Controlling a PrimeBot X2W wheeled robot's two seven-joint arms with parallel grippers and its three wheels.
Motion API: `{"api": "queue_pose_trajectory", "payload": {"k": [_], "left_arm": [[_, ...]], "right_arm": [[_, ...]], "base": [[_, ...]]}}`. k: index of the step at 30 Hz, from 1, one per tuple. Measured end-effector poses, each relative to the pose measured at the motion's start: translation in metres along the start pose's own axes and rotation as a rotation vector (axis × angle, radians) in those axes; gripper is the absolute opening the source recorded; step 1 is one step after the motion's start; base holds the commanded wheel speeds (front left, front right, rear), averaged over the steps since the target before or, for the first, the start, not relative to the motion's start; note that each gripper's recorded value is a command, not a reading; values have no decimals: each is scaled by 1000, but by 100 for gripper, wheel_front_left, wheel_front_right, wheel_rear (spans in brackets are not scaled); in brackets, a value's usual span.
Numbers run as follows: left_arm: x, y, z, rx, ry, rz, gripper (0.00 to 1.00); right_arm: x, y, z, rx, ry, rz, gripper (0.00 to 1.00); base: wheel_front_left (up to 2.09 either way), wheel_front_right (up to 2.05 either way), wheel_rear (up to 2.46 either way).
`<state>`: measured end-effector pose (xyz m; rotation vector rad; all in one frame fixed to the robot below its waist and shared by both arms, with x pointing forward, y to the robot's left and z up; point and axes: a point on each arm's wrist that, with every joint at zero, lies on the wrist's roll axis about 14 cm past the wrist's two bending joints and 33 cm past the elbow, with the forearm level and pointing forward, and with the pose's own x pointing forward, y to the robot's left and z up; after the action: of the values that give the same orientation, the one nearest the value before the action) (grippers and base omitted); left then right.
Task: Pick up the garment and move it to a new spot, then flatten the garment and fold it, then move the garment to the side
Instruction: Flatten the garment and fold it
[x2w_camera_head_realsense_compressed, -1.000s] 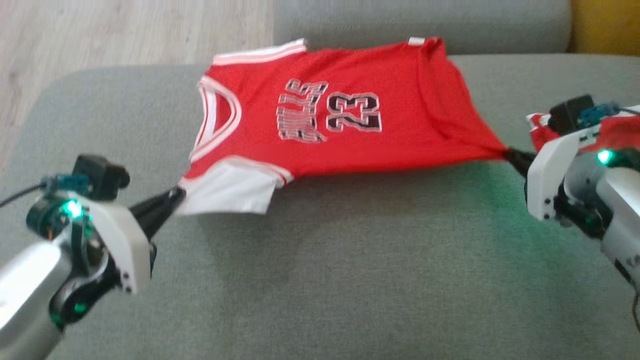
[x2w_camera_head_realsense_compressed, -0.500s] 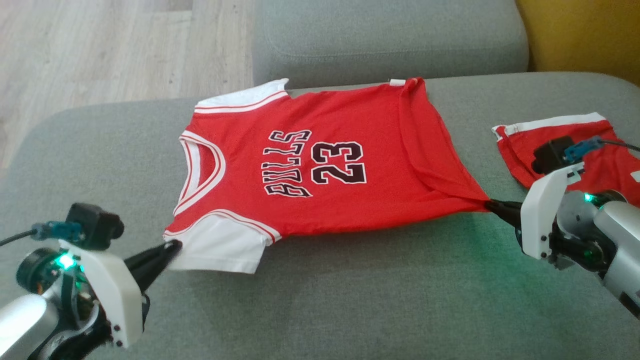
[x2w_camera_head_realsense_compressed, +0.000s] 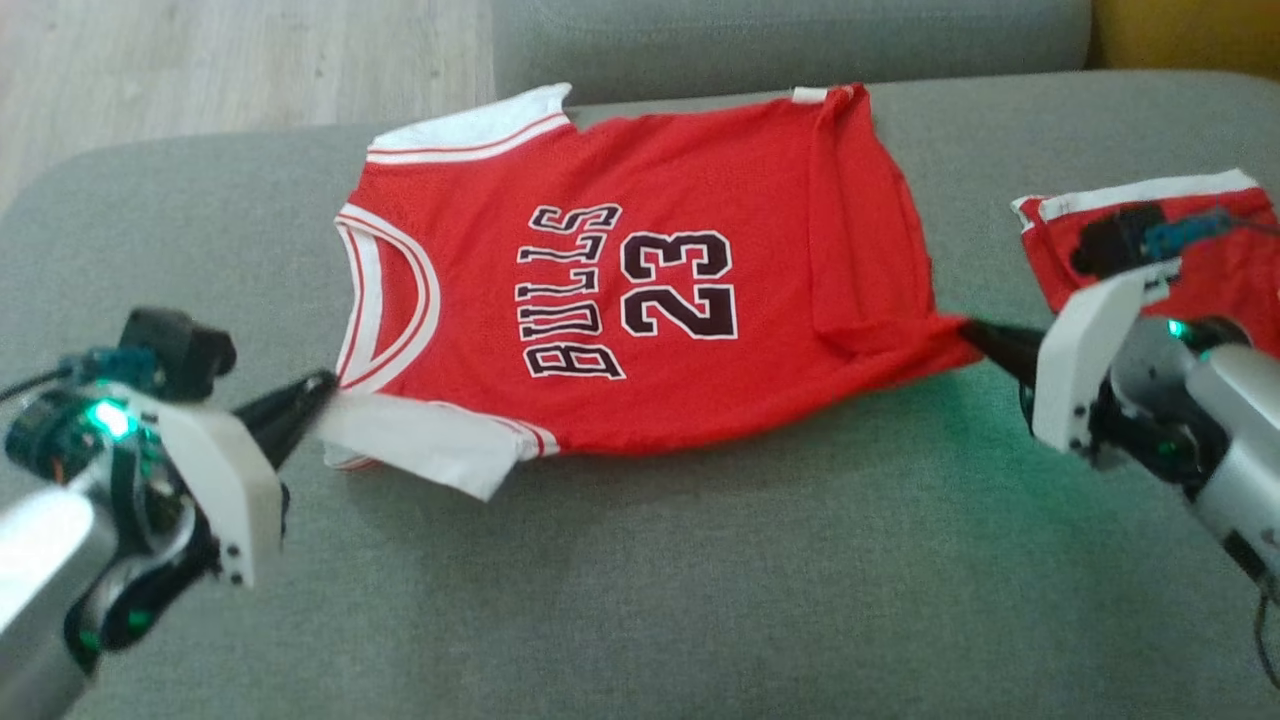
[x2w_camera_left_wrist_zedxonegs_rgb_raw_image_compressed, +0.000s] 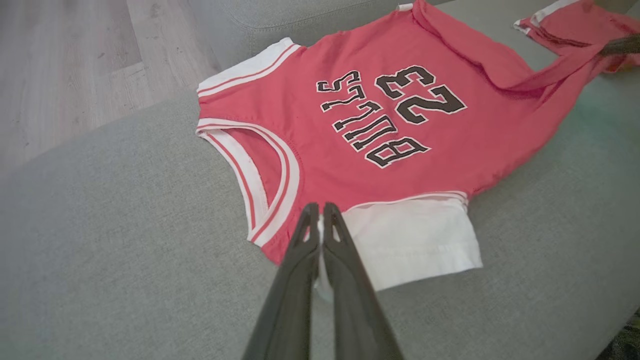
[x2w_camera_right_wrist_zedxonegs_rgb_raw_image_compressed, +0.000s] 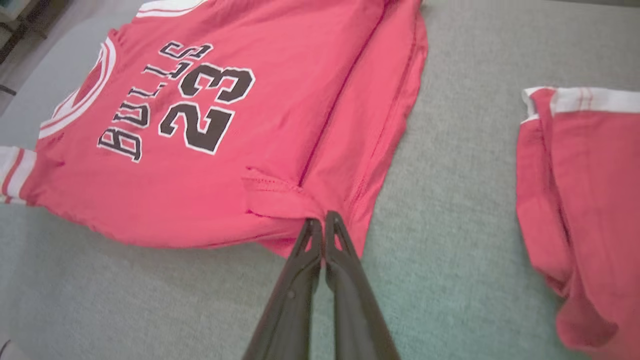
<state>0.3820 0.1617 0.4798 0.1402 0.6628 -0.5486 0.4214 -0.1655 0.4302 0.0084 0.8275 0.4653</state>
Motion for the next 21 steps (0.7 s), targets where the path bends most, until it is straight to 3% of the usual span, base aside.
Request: {"api": "queue_pose_trajectory", "payload": {"k": [21], "left_arm": [[79,70,38,260,100,147,0]], "right_arm": [[48,-26,43,15,-70,-78,0]], "base": [[0,0,0]]}}
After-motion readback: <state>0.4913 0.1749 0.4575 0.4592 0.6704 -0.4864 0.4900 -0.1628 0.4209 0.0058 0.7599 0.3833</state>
